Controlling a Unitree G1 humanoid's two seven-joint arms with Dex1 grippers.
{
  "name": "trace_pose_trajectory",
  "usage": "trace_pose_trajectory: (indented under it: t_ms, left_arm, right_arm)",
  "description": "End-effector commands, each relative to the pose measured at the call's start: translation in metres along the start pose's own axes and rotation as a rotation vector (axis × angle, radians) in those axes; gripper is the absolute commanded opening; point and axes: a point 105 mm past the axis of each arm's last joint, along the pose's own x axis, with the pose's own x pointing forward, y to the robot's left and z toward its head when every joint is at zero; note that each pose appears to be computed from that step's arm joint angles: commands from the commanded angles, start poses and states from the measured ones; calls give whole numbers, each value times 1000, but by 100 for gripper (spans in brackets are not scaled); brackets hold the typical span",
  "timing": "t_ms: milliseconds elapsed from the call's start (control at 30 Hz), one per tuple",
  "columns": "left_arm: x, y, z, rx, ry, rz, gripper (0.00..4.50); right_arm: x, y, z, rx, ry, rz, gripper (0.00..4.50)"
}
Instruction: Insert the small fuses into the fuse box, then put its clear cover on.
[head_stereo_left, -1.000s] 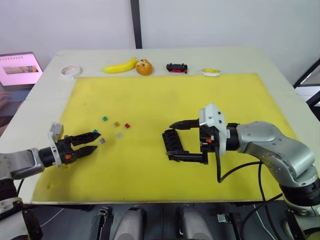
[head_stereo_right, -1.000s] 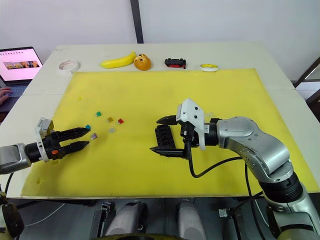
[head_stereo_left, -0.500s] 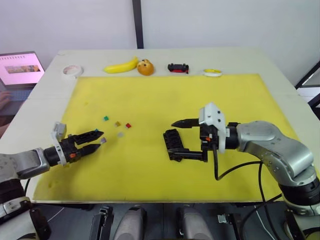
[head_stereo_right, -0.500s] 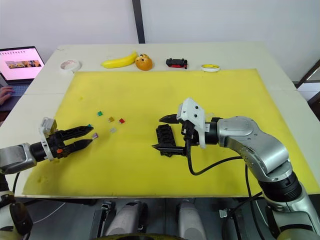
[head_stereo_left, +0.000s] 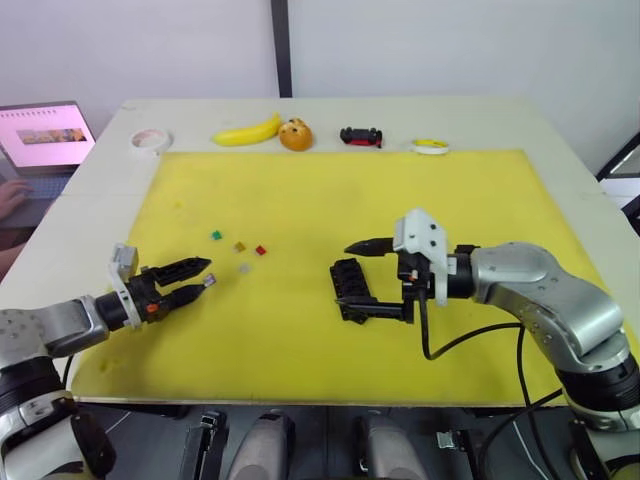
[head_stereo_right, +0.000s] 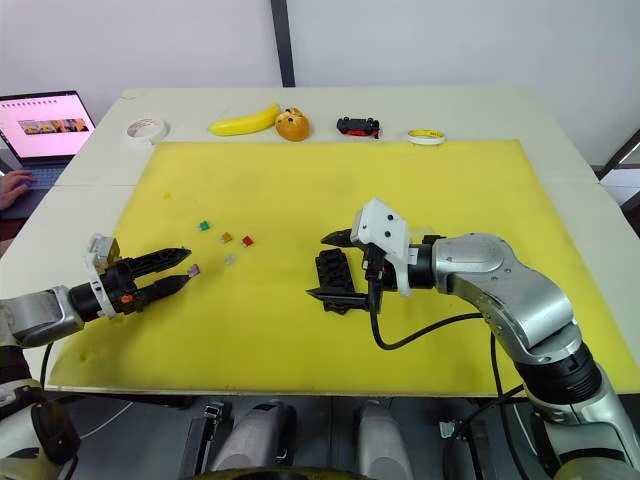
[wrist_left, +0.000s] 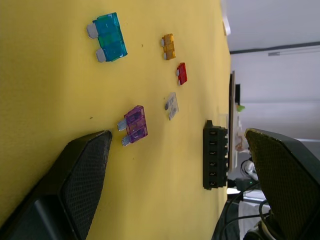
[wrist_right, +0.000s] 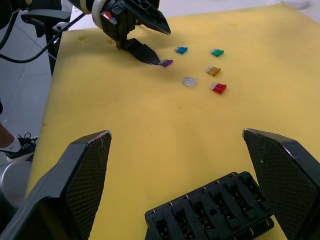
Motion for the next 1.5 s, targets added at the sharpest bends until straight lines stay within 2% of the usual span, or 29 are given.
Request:
trace_pose_trajectory:
  t_ms: [33, 733, 800, 867, 1467, 1500]
  left_arm:
    - [8, 1, -1, -9, 6, -2, 450]
    - [24, 3, -14, -7, 50, -4, 450]
    - [24, 3, -14, -11, 49, -6, 395]
    - [25, 4, -14, -9, 52, 0, 321]
    - [26, 10, -14, -26, 35, 16, 321]
    - [26, 11, -14, -27, 35, 17, 292]
  right_arm:
    - [-1, -1, 8, -36, -26, -5, 447]
    - [-5, -2, 4, -18, -14, -17, 447]
    - [-5, -2, 4, -18, -12, -17, 450]
    - [-6, -3, 4, -18, -10, -18, 450]
    - [-7, -1, 3, -15, 0, -14, 450]
    - [-7, -1, 3, -15, 1, -14, 450]
